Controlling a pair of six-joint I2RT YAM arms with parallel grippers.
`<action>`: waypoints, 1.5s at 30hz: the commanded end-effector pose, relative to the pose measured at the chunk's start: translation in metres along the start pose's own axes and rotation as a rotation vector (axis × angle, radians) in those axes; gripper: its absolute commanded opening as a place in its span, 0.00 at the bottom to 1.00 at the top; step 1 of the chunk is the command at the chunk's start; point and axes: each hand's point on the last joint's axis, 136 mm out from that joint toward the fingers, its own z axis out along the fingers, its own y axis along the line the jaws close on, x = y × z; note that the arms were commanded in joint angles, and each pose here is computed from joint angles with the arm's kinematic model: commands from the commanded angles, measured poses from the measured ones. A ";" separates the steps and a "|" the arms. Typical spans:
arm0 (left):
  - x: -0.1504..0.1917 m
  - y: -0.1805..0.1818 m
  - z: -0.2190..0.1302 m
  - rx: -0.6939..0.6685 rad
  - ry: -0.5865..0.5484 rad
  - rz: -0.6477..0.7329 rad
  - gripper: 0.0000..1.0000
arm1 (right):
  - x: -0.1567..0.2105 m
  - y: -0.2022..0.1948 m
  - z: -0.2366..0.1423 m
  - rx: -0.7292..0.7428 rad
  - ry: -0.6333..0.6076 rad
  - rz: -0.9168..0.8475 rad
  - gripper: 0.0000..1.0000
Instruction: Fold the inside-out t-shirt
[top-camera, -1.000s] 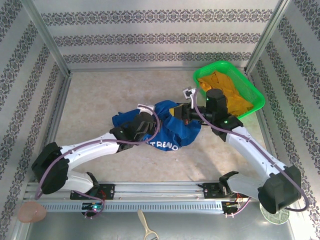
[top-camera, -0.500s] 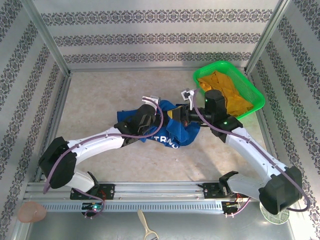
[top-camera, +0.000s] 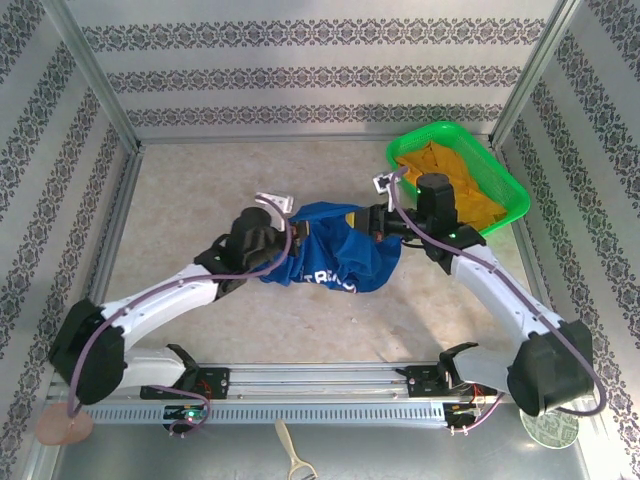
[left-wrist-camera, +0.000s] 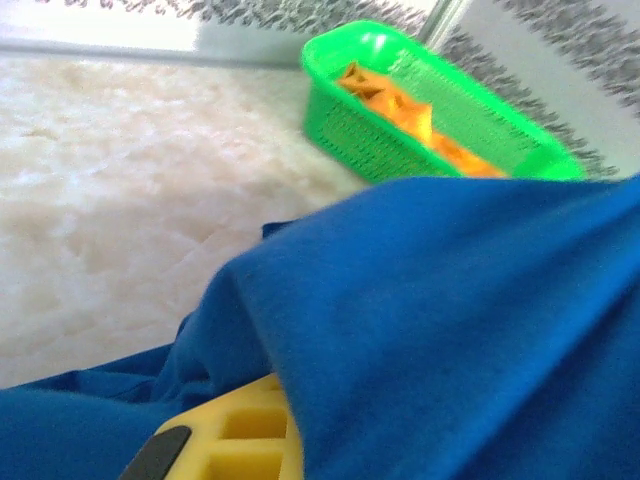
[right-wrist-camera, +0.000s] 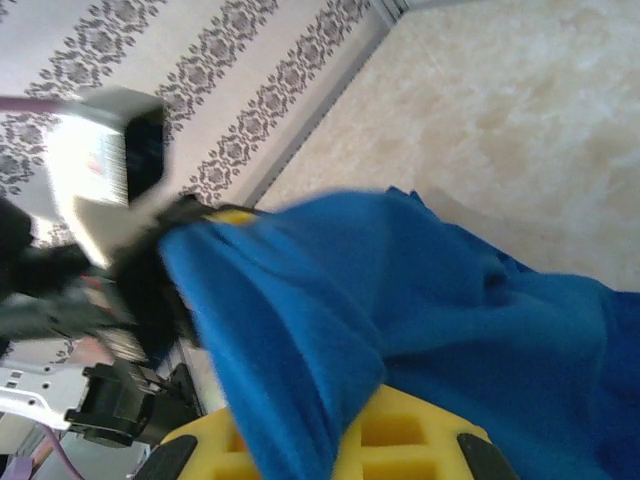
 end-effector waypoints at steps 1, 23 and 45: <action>0.006 -0.004 -0.024 0.169 0.055 -0.058 0.00 | -0.012 -0.043 0.005 0.130 -0.043 0.029 0.00; 0.021 -0.054 -0.046 0.638 0.126 -0.219 0.00 | 0.015 -0.038 -0.026 0.464 -0.196 0.027 0.60; 0.018 -0.057 -0.051 0.649 0.138 -0.232 0.00 | 0.046 -0.030 0.085 0.170 -0.019 -0.034 0.69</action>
